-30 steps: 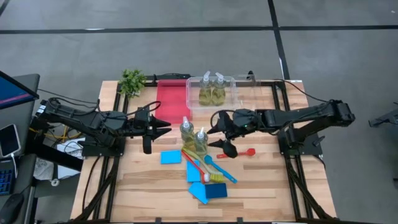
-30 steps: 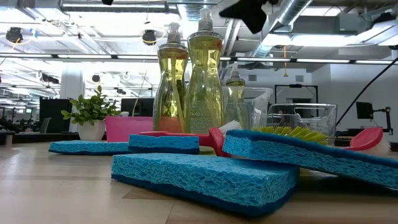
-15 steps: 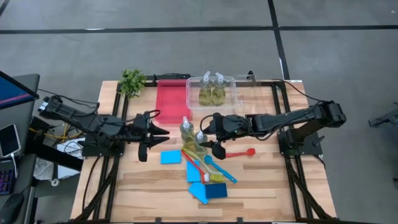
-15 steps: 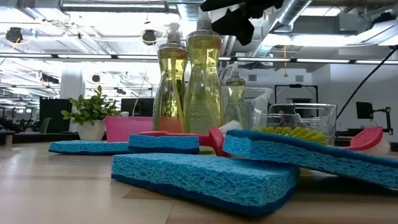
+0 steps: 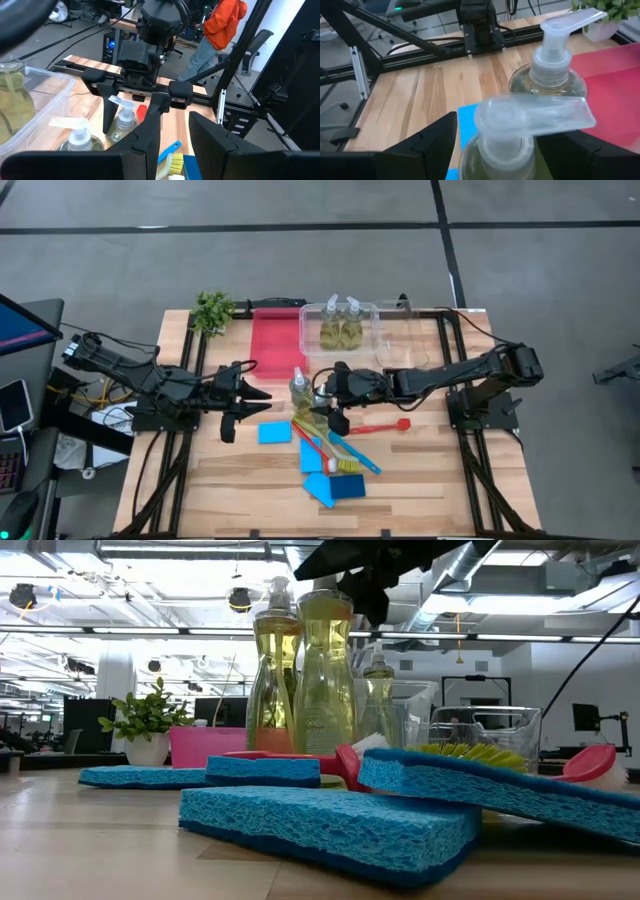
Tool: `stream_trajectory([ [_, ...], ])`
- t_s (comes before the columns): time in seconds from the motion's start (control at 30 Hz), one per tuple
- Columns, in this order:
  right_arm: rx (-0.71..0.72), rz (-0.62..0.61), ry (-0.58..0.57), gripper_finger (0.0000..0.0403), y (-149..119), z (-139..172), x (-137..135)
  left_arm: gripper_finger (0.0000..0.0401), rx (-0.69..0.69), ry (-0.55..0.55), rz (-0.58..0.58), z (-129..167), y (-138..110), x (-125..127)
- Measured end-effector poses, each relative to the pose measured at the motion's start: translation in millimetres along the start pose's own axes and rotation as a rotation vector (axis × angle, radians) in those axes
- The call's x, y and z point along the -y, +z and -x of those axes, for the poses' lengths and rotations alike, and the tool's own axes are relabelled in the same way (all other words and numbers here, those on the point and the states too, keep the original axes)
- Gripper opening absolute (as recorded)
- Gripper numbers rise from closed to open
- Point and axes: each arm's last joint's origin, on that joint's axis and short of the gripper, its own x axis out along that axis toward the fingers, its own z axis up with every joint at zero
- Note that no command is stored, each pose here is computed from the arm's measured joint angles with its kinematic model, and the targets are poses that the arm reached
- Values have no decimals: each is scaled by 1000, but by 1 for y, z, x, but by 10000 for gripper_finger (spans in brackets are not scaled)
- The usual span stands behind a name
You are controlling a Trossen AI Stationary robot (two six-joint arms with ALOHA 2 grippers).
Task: Pick & Place Kitchen Sink Supplies
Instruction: Put the green dishwashing liquid into the white bin
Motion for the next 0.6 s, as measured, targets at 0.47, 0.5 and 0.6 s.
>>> stream_trajectory([
  [0.47, -6, -3, -6, 228, -1, 0, 0, 104, -3, -6, -1, 0, 0, 0],
  [0.5, -6, -3, -7, 219, -1, 0, 0, 104, -4, -6, -1, 0, 0, 0],
  [0.6, -8, -3, -9, 187, -1, 0, 1, 104, -5, -5, -2, 0, -1, 0],
])
